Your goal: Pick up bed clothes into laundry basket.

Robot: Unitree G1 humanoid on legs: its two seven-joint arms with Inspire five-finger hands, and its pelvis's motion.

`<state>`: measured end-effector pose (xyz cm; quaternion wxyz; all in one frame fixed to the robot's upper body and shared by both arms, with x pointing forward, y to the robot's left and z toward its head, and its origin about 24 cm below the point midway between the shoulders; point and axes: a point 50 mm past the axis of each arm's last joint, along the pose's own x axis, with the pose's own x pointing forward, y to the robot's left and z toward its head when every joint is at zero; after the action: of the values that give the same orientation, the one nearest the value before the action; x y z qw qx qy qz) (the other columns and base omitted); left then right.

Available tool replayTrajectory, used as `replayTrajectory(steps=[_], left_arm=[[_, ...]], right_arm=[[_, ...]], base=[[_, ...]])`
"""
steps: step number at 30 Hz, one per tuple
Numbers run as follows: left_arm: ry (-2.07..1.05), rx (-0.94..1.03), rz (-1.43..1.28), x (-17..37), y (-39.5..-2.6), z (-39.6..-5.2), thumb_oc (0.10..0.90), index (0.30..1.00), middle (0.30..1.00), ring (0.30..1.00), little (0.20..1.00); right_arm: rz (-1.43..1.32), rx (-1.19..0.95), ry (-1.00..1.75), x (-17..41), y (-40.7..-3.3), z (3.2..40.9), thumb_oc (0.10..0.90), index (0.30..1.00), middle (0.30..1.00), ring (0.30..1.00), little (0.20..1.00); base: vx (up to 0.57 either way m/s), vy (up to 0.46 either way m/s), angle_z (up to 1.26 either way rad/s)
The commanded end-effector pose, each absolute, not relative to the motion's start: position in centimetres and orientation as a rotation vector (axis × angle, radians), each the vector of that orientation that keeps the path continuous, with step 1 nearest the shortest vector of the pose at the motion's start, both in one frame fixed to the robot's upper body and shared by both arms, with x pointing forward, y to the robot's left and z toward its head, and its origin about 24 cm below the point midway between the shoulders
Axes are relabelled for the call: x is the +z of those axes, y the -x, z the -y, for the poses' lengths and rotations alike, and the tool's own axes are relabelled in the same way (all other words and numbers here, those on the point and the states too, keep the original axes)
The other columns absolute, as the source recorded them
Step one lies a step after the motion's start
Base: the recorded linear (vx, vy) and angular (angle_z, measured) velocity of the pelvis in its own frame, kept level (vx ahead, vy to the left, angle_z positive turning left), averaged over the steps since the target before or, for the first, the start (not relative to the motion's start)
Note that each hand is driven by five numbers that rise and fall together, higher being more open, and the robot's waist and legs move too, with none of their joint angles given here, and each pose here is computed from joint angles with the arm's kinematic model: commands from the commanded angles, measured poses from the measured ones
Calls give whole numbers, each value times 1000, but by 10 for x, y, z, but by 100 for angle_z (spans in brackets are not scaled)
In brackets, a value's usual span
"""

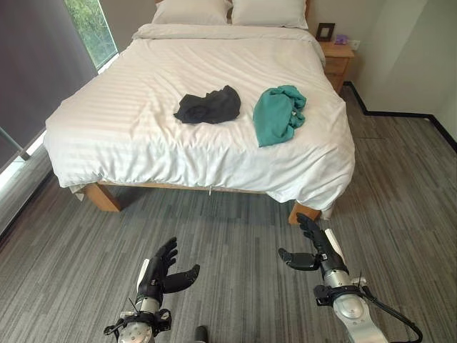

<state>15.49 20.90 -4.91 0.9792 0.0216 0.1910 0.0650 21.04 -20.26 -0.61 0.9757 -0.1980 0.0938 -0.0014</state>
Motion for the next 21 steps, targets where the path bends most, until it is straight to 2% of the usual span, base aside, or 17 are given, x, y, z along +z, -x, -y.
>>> replayTrajectory(steps=[1, 21], left_arm=[[-54, 126, -122, -5, -188, -216, 800, 900, 900, 900, 900], [-55, 182, -91, 4, -193, -224, 800, 900, 900, 900, 900]], right_arm=[[31, -15, 382, 34, -234, 198, 800, 900, 900, 900, 900], [23, -38, 453, 33, -240, 201, 800, 900, 900, 900, 900]], base=[[0, 0, 0], [-7, 42, -3]])
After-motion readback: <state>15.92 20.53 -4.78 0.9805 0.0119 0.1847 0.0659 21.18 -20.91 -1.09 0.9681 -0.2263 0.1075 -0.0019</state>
